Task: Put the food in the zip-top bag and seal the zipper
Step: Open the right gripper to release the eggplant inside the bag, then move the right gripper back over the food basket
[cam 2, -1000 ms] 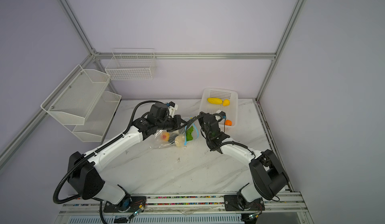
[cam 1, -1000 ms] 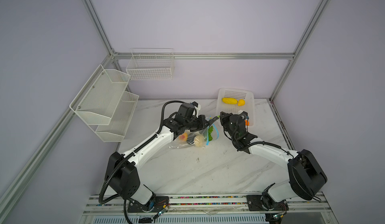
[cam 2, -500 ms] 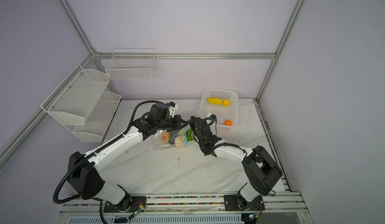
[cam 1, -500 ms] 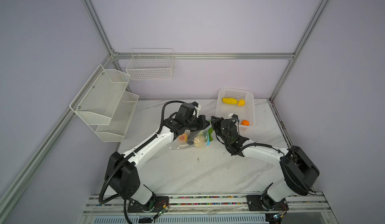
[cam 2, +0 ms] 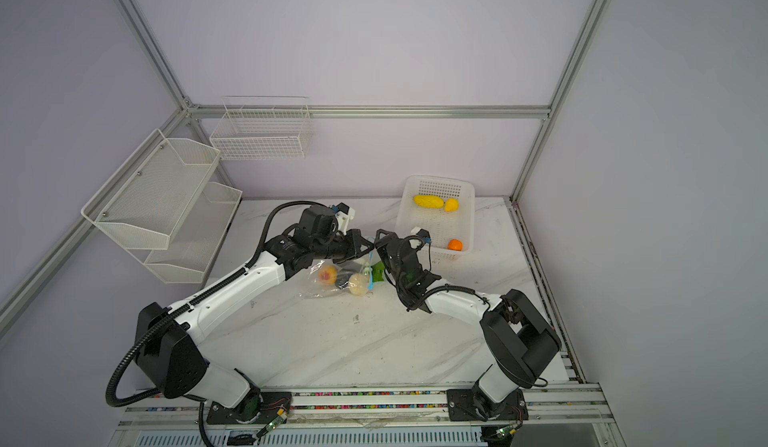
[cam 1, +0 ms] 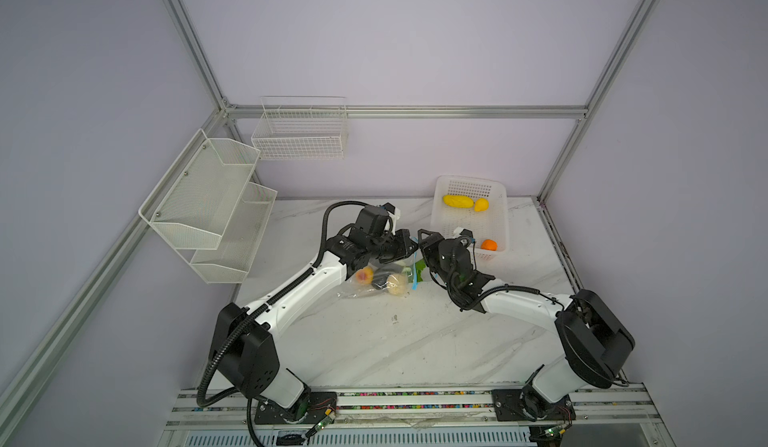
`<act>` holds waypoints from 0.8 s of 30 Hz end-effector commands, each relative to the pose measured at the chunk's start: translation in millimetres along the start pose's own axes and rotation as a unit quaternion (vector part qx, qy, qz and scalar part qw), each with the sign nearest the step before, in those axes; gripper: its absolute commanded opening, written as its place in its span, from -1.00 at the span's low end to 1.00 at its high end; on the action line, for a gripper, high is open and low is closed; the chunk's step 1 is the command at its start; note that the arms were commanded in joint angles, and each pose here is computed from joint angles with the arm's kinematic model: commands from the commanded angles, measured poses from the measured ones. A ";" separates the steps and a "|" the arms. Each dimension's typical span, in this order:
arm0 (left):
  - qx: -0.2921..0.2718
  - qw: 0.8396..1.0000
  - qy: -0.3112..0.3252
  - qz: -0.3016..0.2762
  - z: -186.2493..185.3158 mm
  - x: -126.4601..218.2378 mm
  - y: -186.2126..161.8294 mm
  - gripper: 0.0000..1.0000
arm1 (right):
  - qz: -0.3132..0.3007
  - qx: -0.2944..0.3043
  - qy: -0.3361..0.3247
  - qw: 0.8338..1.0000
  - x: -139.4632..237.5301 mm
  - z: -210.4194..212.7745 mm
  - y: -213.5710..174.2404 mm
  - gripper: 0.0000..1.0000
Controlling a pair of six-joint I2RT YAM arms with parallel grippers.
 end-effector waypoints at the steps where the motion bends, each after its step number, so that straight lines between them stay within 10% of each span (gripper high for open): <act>1: -0.016 0.999 -0.026 -0.030 -11.2 7.9 7.9 -1.00 | 0.015 0.035 0.019 0.999 3.4 33.8 7.1 -0.06; 11: -0.017 0.999 -0.027 -0.026 -9.0 7.5 7.7 -1.00 | 0.041 0.250 -0.042 0.967 -12.8 67.0 55.4 -0.08; 24: -0.016 0.999 -0.031 -0.016 -8.1 2.9 6.3 -1.00 | -0.028 0.412 -0.321 0.852 -50.9 32.6 140.8 -0.08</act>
Point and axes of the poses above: each gripper's point midway between its finger pads, its own x axis back along the fingers, its own z axis along the line the jaws close on, y = z × x, the point moved 7 cm from there along x, back along the fingers, and after that the axes turned 14 degrees about -x, right-handed, at the moved point
